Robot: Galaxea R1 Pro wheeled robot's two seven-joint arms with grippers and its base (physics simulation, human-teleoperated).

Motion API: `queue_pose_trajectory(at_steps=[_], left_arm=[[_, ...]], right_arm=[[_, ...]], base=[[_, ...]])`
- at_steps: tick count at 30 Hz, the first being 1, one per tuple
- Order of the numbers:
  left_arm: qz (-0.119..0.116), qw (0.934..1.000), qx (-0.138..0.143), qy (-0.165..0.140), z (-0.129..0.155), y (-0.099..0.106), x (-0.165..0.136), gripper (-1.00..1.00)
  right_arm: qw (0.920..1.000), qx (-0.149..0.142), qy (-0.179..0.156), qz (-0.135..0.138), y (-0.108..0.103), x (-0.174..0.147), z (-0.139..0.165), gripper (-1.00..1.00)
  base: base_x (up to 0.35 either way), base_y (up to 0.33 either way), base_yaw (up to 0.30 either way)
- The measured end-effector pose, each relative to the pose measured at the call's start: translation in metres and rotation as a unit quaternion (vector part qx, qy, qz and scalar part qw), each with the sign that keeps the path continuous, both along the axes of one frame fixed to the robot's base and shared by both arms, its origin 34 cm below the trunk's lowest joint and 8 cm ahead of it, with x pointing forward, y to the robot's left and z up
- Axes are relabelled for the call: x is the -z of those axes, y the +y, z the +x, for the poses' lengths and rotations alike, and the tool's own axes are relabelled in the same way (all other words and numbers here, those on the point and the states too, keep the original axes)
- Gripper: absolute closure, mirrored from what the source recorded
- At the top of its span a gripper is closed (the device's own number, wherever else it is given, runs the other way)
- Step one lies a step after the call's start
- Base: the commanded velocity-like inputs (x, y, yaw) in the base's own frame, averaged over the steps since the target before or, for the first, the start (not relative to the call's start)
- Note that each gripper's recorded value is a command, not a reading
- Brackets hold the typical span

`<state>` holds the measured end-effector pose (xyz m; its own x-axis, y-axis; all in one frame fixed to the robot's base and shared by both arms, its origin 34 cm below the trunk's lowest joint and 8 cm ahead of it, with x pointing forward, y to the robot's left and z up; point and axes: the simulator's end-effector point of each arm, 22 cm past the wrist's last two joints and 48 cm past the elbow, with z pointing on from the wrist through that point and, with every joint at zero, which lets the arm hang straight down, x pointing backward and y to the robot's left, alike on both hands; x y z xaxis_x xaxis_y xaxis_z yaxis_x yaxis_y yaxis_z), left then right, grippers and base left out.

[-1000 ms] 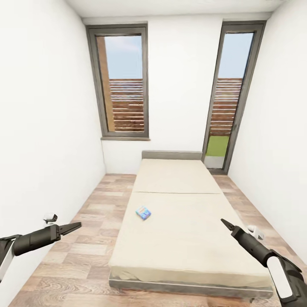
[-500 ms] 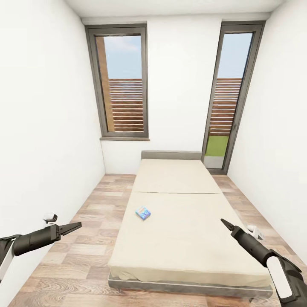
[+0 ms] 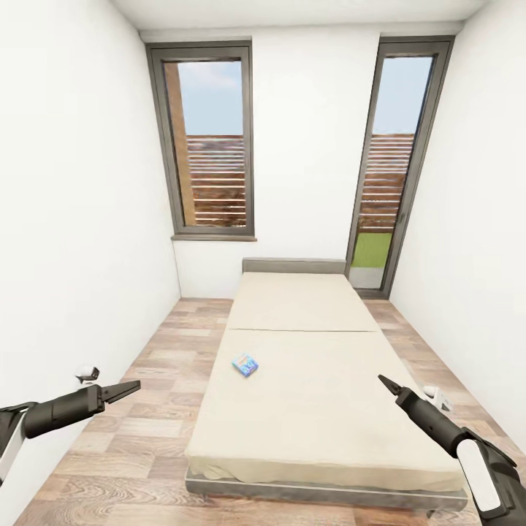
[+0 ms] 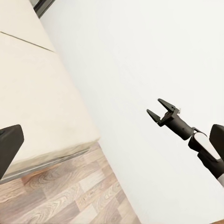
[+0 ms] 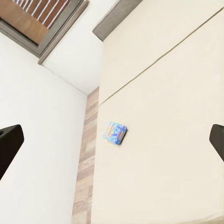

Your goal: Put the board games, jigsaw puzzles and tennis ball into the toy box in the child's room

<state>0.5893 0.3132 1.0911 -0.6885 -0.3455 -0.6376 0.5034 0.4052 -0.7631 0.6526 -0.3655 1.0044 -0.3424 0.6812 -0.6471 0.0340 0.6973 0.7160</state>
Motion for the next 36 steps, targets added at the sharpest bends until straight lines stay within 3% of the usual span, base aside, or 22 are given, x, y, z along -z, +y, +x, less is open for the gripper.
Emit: queue_pose_trajectory(at_steps=[15,36], left_arm=[[0.048,0.9976,-0.043,0.024,0.015,0.011,0.024,-1.00],[0.043,0.9981,-0.042,0.016,0.014,0.011,0.016,-1.00]], right_arm=[[1.0000,0.001,-0.002,-0.002,-0.001,-0.001,0.000,-1.00],[1.0000,0.001,-0.007,-0.001,0.000,-0.006,0.000,-1.00]], base=[[0.000,0.000,0.011],[0.000,0.000,-0.216]])
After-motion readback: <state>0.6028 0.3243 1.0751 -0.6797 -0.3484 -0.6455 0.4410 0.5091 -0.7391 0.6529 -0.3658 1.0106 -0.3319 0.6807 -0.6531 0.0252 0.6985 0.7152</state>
